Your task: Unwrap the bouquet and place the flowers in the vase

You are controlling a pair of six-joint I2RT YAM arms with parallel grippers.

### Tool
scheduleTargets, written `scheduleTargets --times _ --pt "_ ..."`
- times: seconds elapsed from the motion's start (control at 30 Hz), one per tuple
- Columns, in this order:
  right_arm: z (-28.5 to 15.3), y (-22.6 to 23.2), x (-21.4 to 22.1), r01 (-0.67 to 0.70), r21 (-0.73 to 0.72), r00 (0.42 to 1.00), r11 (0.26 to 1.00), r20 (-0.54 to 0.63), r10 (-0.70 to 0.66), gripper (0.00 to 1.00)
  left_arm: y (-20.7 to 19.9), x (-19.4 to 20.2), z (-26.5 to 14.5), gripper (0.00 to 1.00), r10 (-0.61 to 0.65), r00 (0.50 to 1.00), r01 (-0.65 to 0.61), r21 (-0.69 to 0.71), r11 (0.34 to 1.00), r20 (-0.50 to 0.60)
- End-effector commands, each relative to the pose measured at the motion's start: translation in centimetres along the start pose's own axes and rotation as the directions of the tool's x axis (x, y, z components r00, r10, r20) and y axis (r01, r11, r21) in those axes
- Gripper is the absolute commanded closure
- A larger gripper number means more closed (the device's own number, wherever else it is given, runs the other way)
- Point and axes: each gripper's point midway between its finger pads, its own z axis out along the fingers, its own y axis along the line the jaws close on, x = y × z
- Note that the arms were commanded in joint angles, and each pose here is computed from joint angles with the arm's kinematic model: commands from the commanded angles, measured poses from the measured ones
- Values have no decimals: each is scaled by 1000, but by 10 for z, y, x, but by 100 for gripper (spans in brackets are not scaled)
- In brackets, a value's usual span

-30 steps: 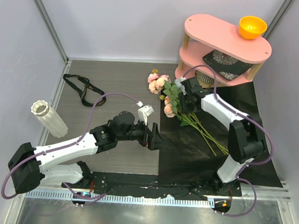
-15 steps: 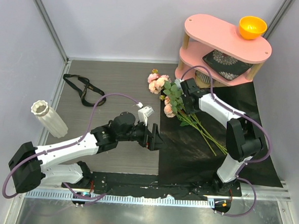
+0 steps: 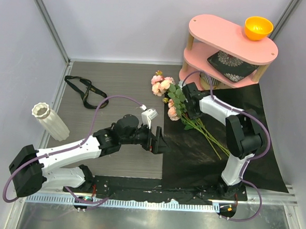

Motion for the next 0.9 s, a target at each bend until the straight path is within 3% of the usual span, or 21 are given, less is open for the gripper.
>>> scheduleTargets --times 0.0,0.27,0.43,0.53,0.57,0.67,0.87 --pt "-5 10 -11 22 -29 999 999 44 -21 66 -16 -17 -5 9 27 998 -30 45 999 50" --pt "-20 17 -9 33 -42 996 999 83 -29 62 -15 -15 -7 9 20 998 -23 43 999 56" --pt "-17 3 -11 36 42 996 998 77 -40 64 -15 -14 -6 9 14 999 -16 46 999 49" --pt "-16 -6 -15 43 107 995 993 85 -52 75 -15 -14 -7 9 12 999 -15 47 999 50" --pt "-20 -7 -20 47 133 992 990 108 -61 83 -15 -15 -7 9 12 998 -15 43 999 53" --pt "-42 -19 -38 53 226 979 973 181 -95 91 -14 -16 -7 9 7 998 -9 37 999 55" --pt "-123 -38 -87 -9 396 896 918 412 -168 99 -11 -24 -6 7 -29 995 28 9 1000 98"
